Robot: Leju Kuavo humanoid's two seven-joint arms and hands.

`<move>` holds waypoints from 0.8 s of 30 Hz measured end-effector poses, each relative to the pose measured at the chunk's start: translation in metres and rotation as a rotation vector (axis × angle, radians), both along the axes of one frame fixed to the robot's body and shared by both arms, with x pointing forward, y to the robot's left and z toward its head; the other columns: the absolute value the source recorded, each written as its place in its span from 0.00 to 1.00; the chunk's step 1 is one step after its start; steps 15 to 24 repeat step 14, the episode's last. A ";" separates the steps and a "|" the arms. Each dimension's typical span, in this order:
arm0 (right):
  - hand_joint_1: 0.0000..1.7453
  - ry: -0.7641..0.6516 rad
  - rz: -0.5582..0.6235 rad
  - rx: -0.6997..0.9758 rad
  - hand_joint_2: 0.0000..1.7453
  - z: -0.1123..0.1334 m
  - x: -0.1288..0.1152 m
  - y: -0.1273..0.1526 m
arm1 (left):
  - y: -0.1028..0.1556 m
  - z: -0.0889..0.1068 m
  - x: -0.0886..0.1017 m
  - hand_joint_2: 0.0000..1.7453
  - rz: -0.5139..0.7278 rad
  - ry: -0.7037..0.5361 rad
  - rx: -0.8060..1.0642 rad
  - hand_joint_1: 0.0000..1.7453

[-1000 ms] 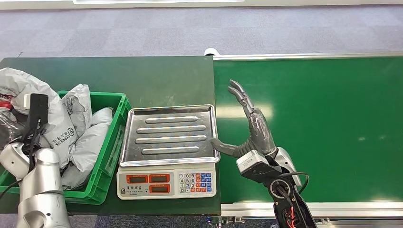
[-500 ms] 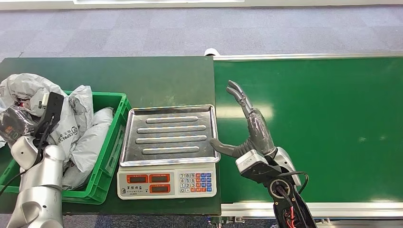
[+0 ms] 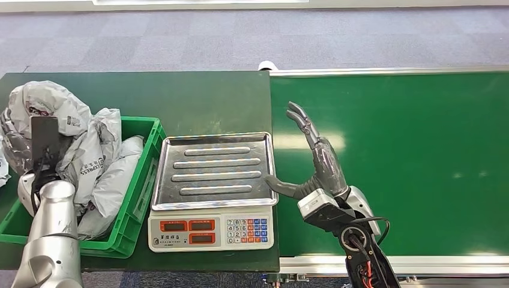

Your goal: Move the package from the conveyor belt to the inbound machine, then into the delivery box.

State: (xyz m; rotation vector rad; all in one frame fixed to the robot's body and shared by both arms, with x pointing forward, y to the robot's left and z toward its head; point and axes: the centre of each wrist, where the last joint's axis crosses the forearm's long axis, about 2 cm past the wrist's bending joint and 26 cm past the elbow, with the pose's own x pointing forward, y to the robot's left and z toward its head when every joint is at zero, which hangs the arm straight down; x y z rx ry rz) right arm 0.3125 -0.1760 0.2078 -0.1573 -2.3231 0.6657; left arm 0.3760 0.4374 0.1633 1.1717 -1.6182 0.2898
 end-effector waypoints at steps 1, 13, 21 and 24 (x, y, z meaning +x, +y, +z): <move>0.00 0.000 0.000 0.000 1.00 0.000 0.000 0.000 | -0.001 0.001 -0.002 1.00 -0.011 -0.068 -0.033 0.00; 0.00 -0.017 -0.024 -0.021 1.00 -0.001 0.000 -0.003 | -0.031 0.015 -0.016 1.00 -0.139 -0.291 -0.088 0.00; 0.00 -0.018 -0.025 -0.020 1.00 -0.001 0.000 -0.003 | -0.034 0.015 -0.016 1.00 -0.148 -0.301 -0.089 0.00; 0.00 -0.018 -0.025 -0.020 1.00 -0.001 0.000 -0.003 | -0.034 0.015 -0.016 1.00 -0.148 -0.301 -0.089 0.00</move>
